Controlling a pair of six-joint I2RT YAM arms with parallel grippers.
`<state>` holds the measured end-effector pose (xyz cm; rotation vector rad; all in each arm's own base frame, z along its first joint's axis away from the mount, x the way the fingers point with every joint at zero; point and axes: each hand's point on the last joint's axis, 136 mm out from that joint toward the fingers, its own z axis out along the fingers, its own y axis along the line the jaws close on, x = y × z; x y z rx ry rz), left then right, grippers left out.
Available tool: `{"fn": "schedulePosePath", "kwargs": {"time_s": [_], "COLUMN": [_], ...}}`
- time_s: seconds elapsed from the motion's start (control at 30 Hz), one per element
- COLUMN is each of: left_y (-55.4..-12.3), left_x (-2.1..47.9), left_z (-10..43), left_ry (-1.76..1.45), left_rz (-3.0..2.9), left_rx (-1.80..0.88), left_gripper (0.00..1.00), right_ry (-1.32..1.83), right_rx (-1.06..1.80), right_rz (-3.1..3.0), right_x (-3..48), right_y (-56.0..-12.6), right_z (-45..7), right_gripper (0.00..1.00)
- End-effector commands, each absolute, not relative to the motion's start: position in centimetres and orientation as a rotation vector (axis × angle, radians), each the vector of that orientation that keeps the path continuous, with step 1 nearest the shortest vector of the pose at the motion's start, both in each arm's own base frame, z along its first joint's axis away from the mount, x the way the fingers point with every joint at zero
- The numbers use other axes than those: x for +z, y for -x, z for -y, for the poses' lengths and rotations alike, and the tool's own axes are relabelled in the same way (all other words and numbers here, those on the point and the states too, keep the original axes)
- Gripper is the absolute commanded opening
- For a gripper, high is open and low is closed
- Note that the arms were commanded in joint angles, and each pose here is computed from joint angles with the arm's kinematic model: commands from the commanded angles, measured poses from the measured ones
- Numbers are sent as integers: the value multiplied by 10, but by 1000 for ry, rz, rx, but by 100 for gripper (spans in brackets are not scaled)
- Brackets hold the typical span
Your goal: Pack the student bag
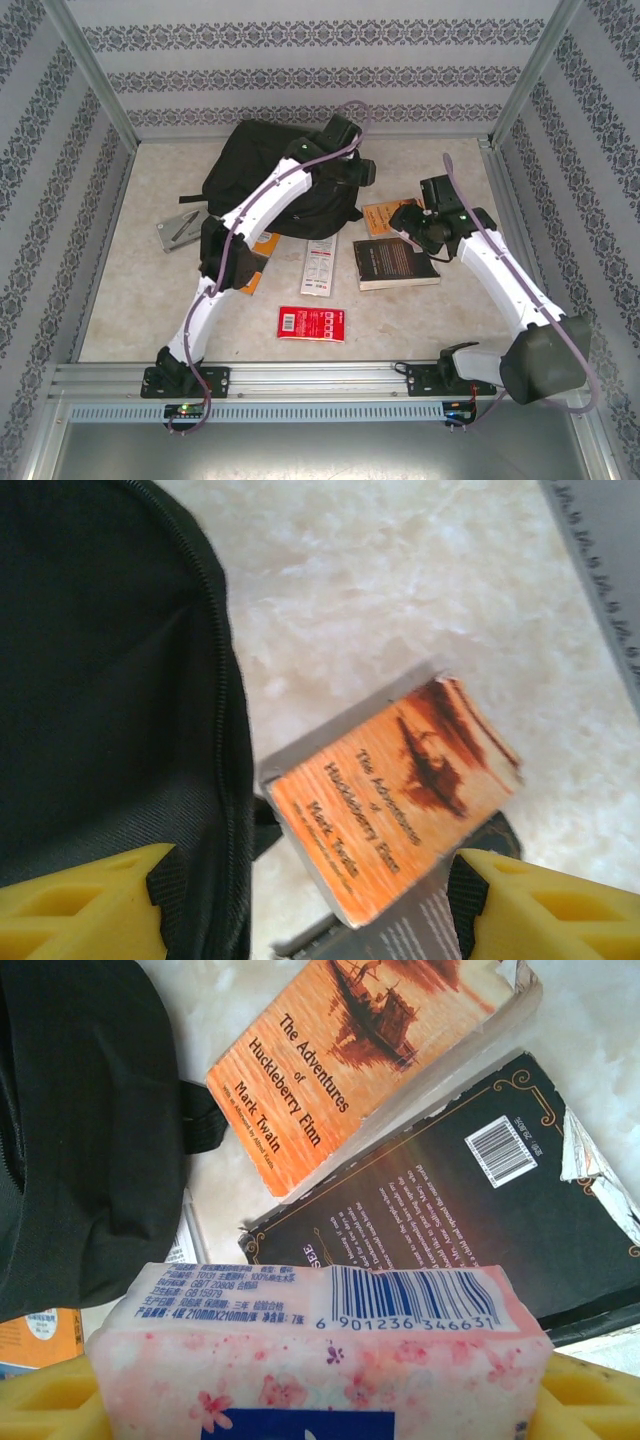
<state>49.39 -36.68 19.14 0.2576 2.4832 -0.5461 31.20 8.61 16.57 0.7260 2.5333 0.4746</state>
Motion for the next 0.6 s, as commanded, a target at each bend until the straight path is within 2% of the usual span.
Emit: {"fn": "schedulePosePath", "kwargs": {"time_s": [0.0,0.37,0.43,0.57], "left_y": [-506,-523,-526,-530], "left_x": [190,144,138,143], "left_z": [349,338,332,327], "left_ry": [-185,-201,-204,-183], "left_rz": [-2462,-2457,-2455,-2440], "left_rx": [-376,-133,-77,-67], "left_gripper": [72,68,61,37], "right_ry": [-688,-634,-625,-601], "right_rx": [538,626,636,651], "right_rz": [-2491,-2491,-2490,-2487], "right_x": [173,163,161,160], "right_y": [-313,-307,-305,-302], "right_z": [-88,-97,-98,-101], "right_gripper": [69,68,67,63]}}
